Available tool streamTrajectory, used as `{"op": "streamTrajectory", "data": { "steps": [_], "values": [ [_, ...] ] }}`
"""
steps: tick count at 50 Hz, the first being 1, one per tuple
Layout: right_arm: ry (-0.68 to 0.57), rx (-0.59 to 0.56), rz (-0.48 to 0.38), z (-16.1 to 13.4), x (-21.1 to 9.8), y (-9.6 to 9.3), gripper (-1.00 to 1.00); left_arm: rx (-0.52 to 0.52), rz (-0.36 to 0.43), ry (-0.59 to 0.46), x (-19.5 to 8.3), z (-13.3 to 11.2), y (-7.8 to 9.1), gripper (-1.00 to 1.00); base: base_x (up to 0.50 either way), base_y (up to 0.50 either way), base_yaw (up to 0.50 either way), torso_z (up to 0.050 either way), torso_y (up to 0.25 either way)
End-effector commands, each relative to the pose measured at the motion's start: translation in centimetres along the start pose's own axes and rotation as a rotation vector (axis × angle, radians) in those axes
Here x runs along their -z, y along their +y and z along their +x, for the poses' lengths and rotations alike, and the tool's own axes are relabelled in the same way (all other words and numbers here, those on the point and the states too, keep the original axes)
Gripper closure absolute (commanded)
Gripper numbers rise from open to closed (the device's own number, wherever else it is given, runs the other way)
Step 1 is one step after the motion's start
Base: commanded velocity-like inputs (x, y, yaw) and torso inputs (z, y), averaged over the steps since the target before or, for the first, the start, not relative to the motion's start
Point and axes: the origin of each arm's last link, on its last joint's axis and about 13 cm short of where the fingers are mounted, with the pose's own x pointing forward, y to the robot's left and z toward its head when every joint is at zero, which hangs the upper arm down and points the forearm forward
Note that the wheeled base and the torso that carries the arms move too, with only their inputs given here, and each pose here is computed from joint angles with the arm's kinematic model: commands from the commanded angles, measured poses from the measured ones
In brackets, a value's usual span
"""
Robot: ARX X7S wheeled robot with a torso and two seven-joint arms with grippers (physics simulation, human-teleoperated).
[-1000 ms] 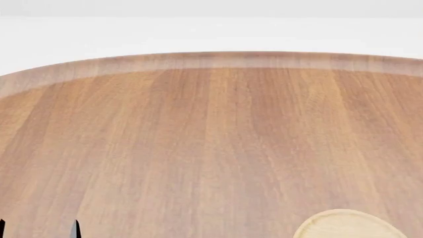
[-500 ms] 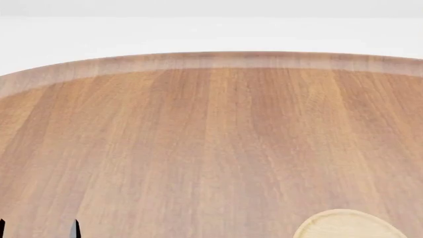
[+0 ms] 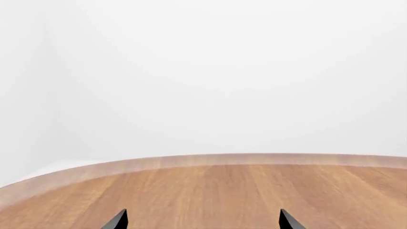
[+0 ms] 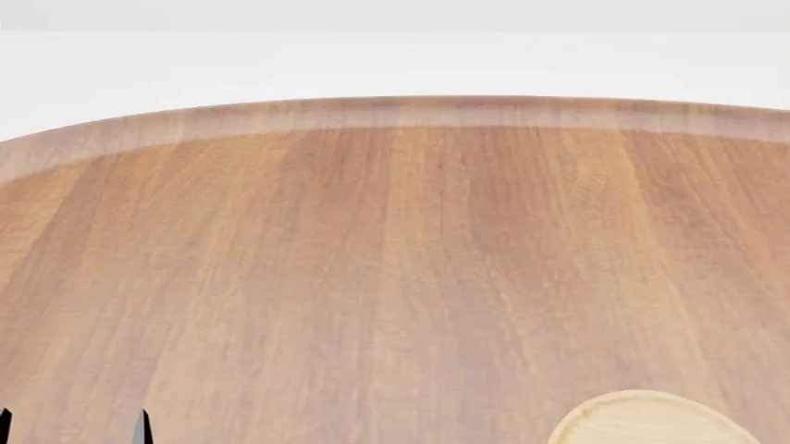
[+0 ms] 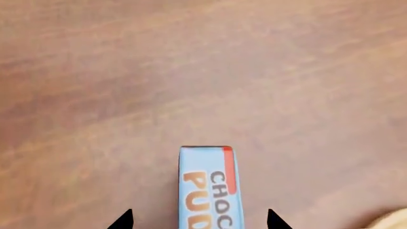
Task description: Put the chocolate pudding to the left of the plate.
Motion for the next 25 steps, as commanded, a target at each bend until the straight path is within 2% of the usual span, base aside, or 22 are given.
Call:
{"op": "streamTrajectory", "data": {
  "steps": [1, 17, 25],
  "values": [
    [-0.012, -0.022, 0.019, 1.5, 1.0, 0.2, -1.0, 0.002, 0.002, 0.002, 0.0, 0.0, 0.0, -1.0, 0.0, 0.0, 0.0, 0.0, 0.0],
    [0.004, -0.028, 0.079, 1.2, 2.7, 0.9, -1.0, 0.0, 0.002, 0.002, 0.1, 0.1, 0.0, -1.0, 0.0, 0.0, 0.0, 0.0, 0.0],
    [0.009, -0.027, 0.076, 1.2, 2.9, 0.9, -1.0, -0.002, -0.001, 0.002, 0.0, 0.1, 0.1, -1.0, 0.0, 0.0, 0.0, 0.0, 0.0]
  ]
}}
